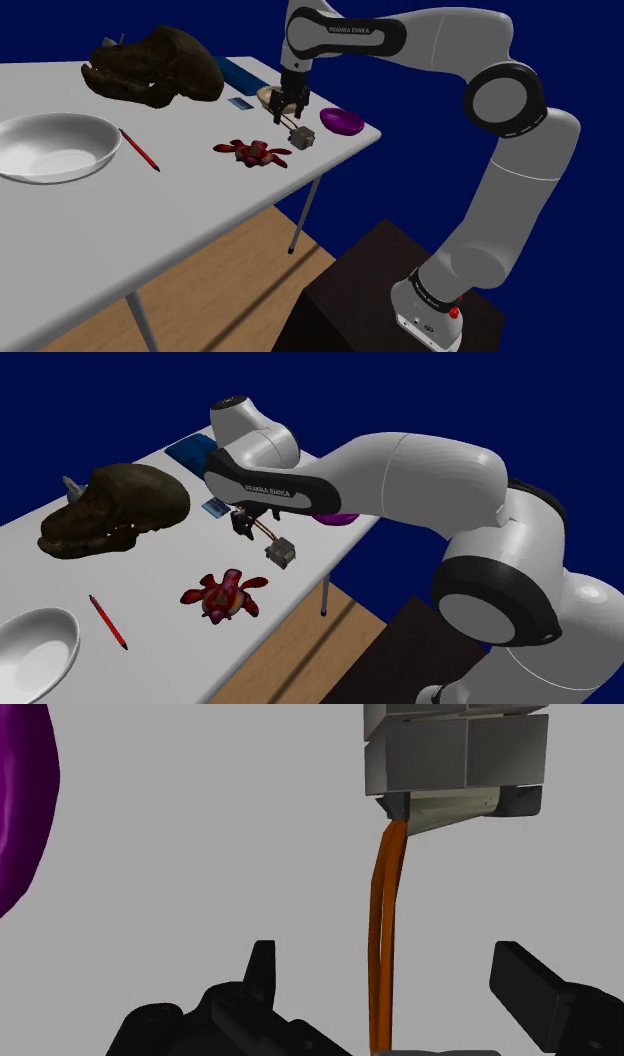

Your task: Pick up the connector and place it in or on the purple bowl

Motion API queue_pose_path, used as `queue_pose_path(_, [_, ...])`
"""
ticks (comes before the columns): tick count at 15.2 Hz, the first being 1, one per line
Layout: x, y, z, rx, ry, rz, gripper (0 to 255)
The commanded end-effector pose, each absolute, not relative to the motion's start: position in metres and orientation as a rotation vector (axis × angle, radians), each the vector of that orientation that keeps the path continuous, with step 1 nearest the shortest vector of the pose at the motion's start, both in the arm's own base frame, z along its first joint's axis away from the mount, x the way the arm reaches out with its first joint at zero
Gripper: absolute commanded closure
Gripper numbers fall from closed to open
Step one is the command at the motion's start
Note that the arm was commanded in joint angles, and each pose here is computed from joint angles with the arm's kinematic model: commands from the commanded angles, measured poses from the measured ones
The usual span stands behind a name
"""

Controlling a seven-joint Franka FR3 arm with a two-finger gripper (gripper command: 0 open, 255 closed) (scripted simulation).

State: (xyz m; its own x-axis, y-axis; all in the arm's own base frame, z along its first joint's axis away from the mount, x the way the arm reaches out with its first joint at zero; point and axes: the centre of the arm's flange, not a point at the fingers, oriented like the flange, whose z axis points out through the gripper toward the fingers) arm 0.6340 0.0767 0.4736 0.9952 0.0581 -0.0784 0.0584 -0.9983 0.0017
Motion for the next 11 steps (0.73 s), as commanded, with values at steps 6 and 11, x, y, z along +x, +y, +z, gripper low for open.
queue_pose_path(6, [0.6336, 0.0766, 0.4648, 3.134, 0.092, -0.122, 0])
queue_pose_path(11, [0.6336, 0.0766, 0.4649, 3.134, 0.092, -0.122, 255])
